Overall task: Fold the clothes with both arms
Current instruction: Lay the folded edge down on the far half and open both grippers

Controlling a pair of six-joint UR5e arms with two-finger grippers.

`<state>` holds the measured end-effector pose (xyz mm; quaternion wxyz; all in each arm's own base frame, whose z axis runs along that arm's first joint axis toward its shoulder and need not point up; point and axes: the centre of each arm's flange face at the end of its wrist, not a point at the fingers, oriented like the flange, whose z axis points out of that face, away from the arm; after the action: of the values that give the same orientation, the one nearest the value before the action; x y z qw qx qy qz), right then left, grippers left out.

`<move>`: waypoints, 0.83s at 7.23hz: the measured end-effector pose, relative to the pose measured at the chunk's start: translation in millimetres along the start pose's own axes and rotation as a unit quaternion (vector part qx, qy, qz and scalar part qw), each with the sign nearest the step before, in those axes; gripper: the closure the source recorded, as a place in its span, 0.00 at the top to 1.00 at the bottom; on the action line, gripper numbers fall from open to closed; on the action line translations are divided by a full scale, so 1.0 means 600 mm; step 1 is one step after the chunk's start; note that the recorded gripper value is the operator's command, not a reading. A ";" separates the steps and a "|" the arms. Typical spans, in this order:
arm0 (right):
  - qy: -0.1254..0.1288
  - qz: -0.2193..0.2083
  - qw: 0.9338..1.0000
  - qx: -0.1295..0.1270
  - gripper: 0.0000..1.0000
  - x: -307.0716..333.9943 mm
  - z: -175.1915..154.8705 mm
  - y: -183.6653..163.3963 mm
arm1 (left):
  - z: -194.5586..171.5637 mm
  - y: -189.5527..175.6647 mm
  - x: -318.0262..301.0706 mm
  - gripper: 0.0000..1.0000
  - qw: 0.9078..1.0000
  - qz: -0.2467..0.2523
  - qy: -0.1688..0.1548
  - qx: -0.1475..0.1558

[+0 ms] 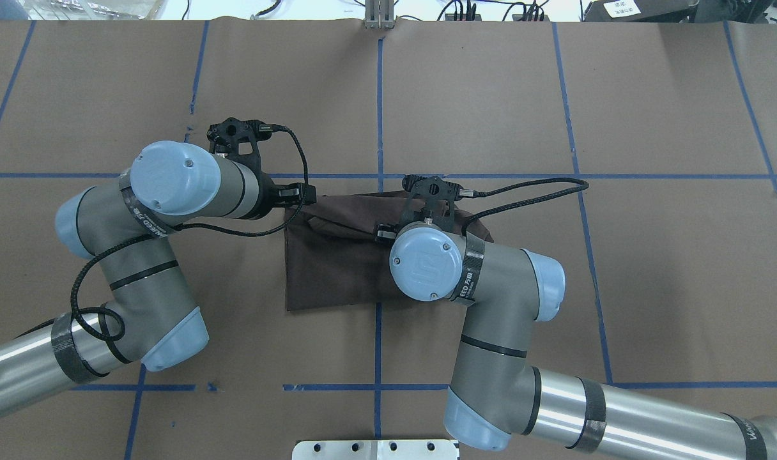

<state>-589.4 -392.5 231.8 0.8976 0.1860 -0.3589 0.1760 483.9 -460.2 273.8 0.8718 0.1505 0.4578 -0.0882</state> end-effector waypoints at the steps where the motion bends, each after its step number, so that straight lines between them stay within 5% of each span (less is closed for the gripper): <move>1: 0.000 -0.022 1.000 0.005 1.00 0.005 0.001 -0.022 | 0.009 0.011 0.001 1.00 1.000 0.001 -0.007 0.002; 6: -0.009 -0.028 1.000 -0.005 1.00 0.023 -0.015 -0.103 | 0.083 0.142 0.034 1.00 0.998 0.046 -0.041 0.011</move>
<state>-547.1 -439.8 222.9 0.8997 0.1933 -0.3626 0.1471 559.1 -397.7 299.0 0.8912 0.1772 0.4133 -0.0596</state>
